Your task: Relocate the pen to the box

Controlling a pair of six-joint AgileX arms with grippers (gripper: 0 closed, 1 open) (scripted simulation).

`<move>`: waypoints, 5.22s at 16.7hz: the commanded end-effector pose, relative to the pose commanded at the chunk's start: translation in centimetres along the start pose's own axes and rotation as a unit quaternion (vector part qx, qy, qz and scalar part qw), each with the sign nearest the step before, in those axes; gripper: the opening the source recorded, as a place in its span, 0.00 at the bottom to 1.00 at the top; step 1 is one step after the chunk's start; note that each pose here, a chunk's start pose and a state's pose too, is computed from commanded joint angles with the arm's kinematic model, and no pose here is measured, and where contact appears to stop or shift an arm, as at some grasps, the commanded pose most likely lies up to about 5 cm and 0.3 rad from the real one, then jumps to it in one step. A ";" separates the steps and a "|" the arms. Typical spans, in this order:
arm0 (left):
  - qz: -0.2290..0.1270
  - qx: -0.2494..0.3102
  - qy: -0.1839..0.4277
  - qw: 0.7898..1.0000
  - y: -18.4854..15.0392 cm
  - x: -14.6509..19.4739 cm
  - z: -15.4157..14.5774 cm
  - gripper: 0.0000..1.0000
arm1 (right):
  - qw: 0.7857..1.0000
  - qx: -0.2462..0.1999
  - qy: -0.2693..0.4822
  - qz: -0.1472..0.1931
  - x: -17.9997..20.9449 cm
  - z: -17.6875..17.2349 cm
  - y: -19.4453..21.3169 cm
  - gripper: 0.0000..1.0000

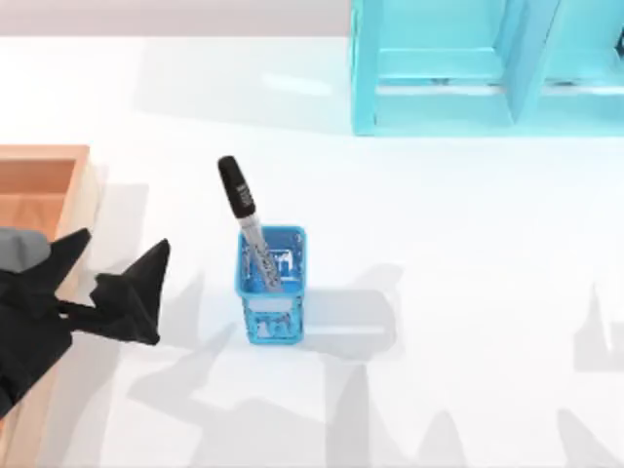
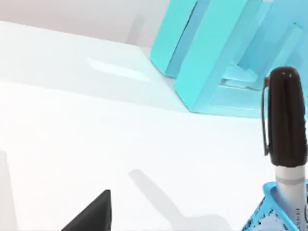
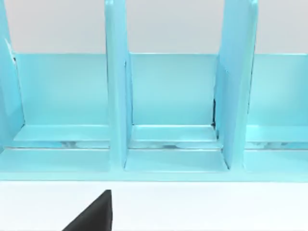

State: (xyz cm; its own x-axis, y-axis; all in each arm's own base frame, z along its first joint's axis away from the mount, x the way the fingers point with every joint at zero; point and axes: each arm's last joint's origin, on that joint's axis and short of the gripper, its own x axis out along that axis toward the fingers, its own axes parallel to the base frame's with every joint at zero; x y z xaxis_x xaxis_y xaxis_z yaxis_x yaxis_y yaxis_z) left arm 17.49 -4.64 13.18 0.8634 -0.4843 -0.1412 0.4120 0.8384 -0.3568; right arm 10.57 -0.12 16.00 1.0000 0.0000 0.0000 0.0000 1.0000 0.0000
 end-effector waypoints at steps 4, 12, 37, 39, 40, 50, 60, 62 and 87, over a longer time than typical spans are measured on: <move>-0.058 -0.051 0.056 0.995 -0.1 1.9 -2.6 1.00 | 1.000 0.000 0.000 0.000 0.0 0.0 0.0 1.00; -0.096 -0.084 0.076 0.989 -0.2 2.8 -4.0 1.00 | 1.000 0.000 0.000 0.000 0.0 0.0 0.0 1.00; -0.096 -0.084 0.076 0.989 -2.3 12.5 -5.4 0.47 | 1.000 0.000 0.000 0.000 0.0 0.0 0.0 1.00; -0.096 -0.084 0.076 0.989 -2.3 12.5 -5.4 0.32 | 1.000 0.000 0.000 0.000 0.0 0.0 0.0 1.00; -0.096 -0.084 0.076 0.989 -2.3 12.5 -5.4 0.25 | 1.000 0.000 0.000 0.000 0.0 0.0 0.0 1.00; -0.096 -0.084 0.076 0.989 -2.3 12.5 -5.4 0.00 | 1.000 0.000 0.000 0.000 0.0 0.0 0.0 1.00; -0.104 -0.047 0.013 0.993 1.1 12.2 3.0 0.00 | 1.000 0.000 0.000 0.000 0.0 0.0 0.0 1.00; -0.089 -0.057 0.035 0.994 2.4 11.3 4.5 0.00 | 1.000 0.000 0.000 0.000 0.0 0.0 0.0 1.00; -0.018 0.090 0.068 0.993 8.5 2.7 21.8 0.00 | 1.000 0.000 0.000 0.000 0.0 0.0 0.0 1.00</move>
State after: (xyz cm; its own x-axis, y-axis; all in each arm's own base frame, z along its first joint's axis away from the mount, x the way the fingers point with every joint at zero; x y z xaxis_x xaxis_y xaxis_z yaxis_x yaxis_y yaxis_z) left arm 29.63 6.63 29.86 0.8055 -0.5333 -0.2585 0.4975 0.8455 -0.1940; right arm 10.57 -0.12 16.00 1.0000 0.0000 0.0000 0.0000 1.0000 0.0000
